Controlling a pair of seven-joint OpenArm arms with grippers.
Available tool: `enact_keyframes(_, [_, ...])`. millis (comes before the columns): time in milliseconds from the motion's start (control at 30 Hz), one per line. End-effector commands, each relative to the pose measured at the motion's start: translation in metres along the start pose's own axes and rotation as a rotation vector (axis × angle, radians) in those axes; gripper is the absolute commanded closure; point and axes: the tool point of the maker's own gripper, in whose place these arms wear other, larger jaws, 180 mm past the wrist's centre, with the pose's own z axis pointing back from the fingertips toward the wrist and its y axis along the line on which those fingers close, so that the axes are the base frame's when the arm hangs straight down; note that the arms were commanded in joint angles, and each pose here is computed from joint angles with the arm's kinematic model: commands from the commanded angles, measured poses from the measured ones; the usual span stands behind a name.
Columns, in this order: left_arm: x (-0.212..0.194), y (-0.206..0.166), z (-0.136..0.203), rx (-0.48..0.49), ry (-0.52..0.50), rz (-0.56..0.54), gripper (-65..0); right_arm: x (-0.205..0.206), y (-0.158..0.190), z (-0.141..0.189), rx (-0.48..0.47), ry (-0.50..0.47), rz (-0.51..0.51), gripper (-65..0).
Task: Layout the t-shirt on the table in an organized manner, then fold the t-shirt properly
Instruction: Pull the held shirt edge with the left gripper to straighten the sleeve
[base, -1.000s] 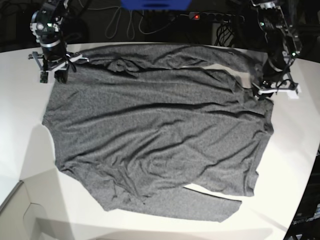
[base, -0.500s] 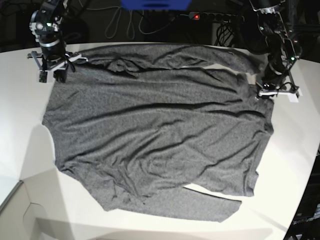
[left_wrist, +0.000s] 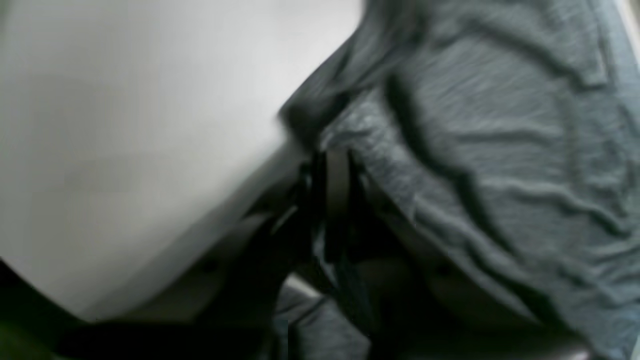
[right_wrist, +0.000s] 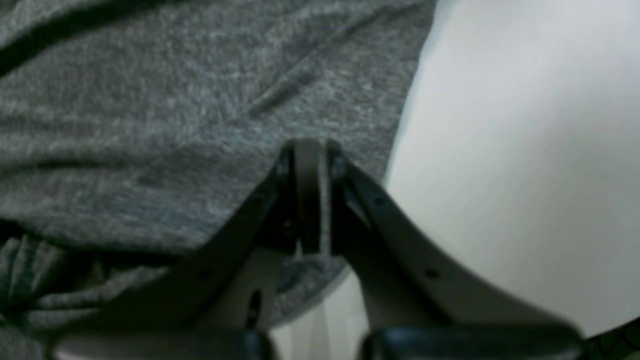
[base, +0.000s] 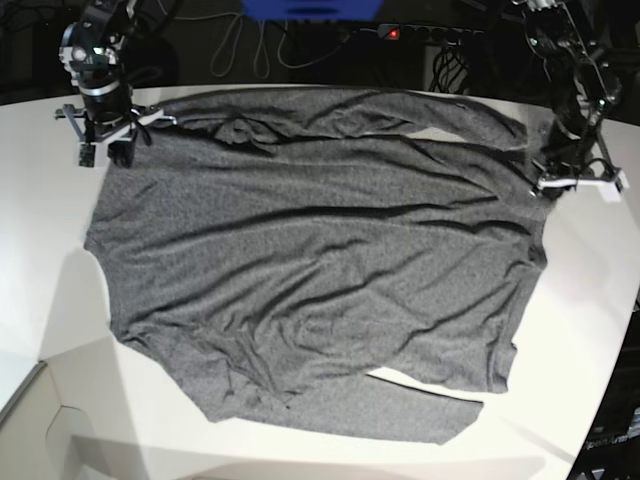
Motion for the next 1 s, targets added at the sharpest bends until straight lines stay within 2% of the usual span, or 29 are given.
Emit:
enact_keyframes(0, [0.012,0.000,0.005,-0.007,-0.040,-0.015,0.0,0.013,-0.001,0.001,-0.001,-0.046,0.004,-1.5])
enact_keyframes(367, [0.036,0.039,0.019,0.085,-0.110,0.039,0.0,0.014,-0.001,0.001,0.000,-0.050,0.006,-1.5])
enact_keyframes(767, [-0.005,0.071,0.001,0.153,0.007,0.109,-0.5,0.014,-0.001,0.001,0.000,-0.051,0.006,-1.5])
enact_keyframes(833, [-0.003,0.070,-0.001,0.150,0.002,0.112,-4.2,0.014,-0.001,0.001,0.000,-0.051,0.006,-1.5])
enact_keyframes(967, [-0.002,0.069,-0.001,0.148,0.000,0.112,-20.2,0.014,-0.001,0.001,0.000,-0.051,0.006,-1.5])
